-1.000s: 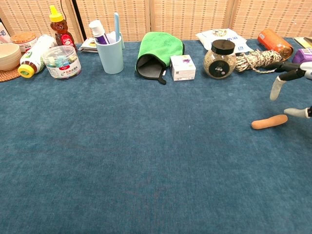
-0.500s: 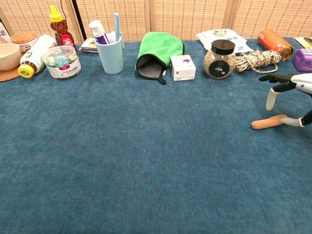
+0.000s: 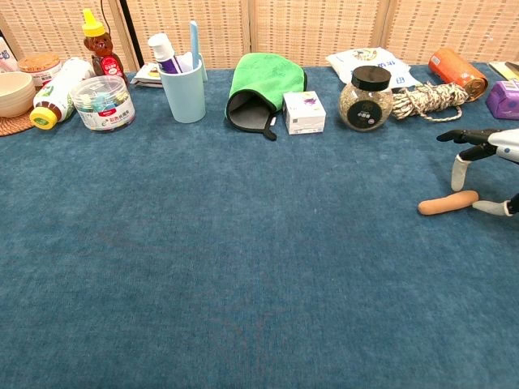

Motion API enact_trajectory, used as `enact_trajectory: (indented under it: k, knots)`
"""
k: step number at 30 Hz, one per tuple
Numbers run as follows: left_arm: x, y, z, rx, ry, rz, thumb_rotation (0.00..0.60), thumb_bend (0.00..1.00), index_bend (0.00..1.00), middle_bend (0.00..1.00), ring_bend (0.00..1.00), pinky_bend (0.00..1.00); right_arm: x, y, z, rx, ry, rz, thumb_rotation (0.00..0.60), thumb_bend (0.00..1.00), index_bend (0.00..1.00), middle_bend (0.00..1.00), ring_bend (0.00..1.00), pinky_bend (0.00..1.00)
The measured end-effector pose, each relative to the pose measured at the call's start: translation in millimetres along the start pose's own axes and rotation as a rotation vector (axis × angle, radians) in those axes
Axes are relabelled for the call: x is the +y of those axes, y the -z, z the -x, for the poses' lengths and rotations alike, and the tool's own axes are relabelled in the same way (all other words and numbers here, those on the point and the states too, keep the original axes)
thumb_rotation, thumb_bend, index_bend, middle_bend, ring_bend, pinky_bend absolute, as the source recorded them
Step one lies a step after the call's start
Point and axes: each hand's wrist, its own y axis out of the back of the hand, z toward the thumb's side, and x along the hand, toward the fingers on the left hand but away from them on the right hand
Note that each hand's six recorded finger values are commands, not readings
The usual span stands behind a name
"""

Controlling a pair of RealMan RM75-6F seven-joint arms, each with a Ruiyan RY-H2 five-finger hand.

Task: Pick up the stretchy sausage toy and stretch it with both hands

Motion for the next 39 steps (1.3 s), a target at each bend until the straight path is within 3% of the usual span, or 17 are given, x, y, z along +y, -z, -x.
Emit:
enact_trajectory:
  k: [11,25,32,39]
  knots:
    - [0.0,2.4,1.3,0.006,-0.002,0.002,0.360,0.53,0.12,0.03,0.02,0.03,-5.0,2.6,2.4,-0.012,-0.012,0.000,0.600,0.39,0.46,0.04,0.00,0.00]
    - [-1.0,5.6,2.3,0.010,0.002,0.001,0.359,0.53,0.12,0.03,0.02,0.03,-9.1,-0.4,3.8,-0.020,0.013,0.051,0.600,0.48,0.61,0.19,0.11,0.00]
    - [-4.6,-1.2,-2.1,-0.022,0.014,-0.004,0.358,0.53,0.13,0.03,0.02,0.03,-4.0,-10.0,1.7,-0.012,0.036,0.114,0.600,0.51,0.64,0.23,0.14,0.00]
    - [-5.8,-16.6,-10.0,-0.089,0.014,-0.012,0.359,0.53,0.22,0.03,0.02,0.03,8.2,-21.0,-1.7,-0.004,0.067,0.170,0.600,0.53,0.67,0.26,0.19,0.00]
